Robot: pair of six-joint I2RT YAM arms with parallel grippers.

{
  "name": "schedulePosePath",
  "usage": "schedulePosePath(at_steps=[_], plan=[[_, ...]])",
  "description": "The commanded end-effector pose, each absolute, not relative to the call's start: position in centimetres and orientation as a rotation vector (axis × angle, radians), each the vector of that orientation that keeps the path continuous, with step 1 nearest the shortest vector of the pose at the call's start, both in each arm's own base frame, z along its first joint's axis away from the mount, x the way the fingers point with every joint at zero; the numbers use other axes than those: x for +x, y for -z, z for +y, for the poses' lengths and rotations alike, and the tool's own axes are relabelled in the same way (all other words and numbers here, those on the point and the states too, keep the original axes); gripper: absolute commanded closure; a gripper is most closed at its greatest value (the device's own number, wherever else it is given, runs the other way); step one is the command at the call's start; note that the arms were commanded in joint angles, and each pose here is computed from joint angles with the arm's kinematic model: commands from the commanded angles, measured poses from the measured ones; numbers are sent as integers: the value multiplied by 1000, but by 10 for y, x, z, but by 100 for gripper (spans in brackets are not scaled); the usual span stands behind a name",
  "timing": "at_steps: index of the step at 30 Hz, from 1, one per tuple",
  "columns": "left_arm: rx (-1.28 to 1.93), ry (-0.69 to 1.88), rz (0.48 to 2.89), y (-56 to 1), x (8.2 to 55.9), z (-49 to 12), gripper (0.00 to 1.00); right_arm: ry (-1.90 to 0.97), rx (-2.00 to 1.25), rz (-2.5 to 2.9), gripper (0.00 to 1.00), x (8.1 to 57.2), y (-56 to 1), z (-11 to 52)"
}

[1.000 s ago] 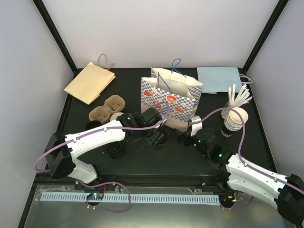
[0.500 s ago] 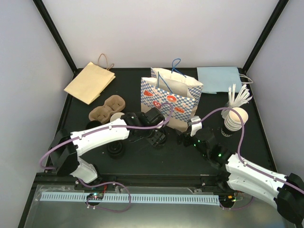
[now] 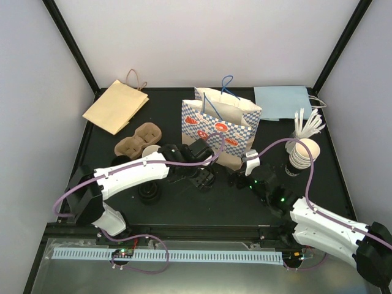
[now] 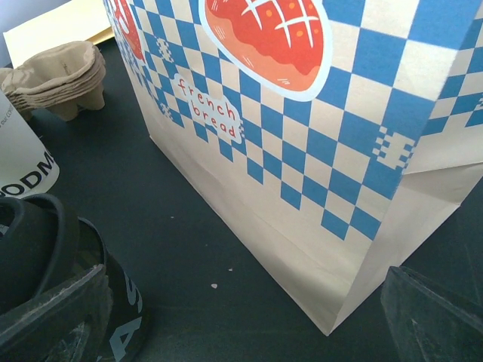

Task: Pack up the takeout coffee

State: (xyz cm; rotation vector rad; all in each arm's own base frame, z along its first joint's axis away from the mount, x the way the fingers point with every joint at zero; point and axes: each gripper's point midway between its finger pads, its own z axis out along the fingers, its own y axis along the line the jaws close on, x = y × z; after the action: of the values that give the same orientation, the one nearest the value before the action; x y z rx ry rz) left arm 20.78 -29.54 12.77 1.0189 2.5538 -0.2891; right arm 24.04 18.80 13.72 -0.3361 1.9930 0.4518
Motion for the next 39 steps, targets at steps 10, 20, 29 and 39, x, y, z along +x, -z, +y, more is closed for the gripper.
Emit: schedulePosePath(at_steps=[10,20,29,39], plan=[[1062,287,2550,-129,209,-304,36,-463,-333,1960,0,244,-147,191],[1087,217,2583,-121,210,-303,36,-566,-402,1997,0,235,-137,209],[1123,153,2632,-108,209,-299,36,-708,-278,2133,1,232,-121,213],[1151,129,2660,-99,208,-299,36,-1060,-181,2187,11,225,-131,230]])
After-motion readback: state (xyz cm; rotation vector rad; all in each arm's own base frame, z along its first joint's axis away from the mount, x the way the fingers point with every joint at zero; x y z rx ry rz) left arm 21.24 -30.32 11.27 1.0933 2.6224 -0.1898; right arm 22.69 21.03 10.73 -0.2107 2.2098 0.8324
